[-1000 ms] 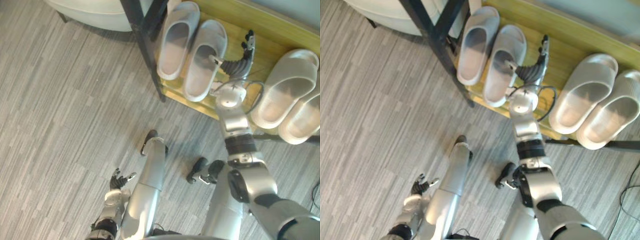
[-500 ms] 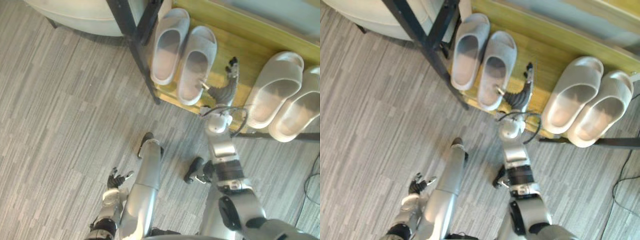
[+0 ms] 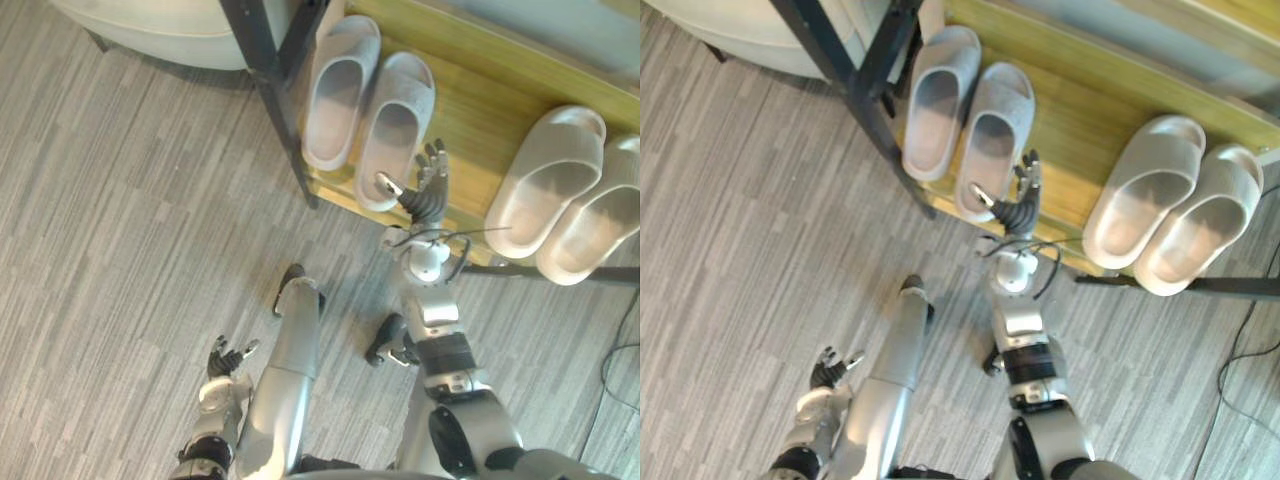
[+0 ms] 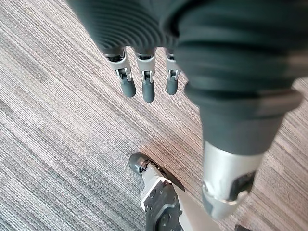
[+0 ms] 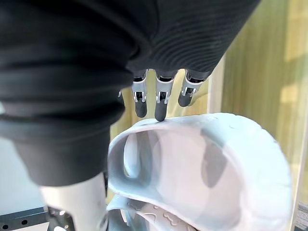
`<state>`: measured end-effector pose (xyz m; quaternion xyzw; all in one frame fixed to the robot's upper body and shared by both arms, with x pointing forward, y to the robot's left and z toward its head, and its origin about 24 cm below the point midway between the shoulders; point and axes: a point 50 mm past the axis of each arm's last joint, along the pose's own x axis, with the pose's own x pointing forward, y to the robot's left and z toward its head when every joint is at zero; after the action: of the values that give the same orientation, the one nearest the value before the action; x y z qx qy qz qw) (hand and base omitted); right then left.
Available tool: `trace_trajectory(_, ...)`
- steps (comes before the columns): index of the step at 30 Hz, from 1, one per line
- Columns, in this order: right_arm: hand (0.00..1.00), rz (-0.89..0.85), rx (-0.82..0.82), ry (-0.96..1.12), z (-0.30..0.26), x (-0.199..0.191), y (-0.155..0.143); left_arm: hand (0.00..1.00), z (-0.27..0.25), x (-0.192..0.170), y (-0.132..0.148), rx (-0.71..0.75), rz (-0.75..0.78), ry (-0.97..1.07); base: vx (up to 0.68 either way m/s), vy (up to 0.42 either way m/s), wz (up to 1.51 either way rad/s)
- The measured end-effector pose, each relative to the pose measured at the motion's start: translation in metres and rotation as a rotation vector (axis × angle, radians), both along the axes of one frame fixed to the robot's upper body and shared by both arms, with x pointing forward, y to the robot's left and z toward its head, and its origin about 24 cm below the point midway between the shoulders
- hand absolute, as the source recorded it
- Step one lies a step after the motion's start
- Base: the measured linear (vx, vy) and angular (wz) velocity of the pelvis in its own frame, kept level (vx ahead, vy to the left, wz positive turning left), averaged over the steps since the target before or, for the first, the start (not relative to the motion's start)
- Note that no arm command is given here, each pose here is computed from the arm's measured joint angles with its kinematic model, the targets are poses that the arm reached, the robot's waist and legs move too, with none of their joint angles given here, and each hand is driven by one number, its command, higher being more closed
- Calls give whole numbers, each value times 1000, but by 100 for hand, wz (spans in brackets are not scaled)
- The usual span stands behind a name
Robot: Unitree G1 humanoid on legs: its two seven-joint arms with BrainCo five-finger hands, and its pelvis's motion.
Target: Organize the slippers on the shoe rack
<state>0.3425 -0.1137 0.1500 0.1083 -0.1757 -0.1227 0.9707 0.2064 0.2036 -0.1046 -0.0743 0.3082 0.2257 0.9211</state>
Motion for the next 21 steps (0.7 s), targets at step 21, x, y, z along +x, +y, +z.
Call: trace_trajectory(21, 0, -117, 95, -3, 35, 31, -41, 0, 2, 6, -6, -14, -25, -20, -6, 18, 5)
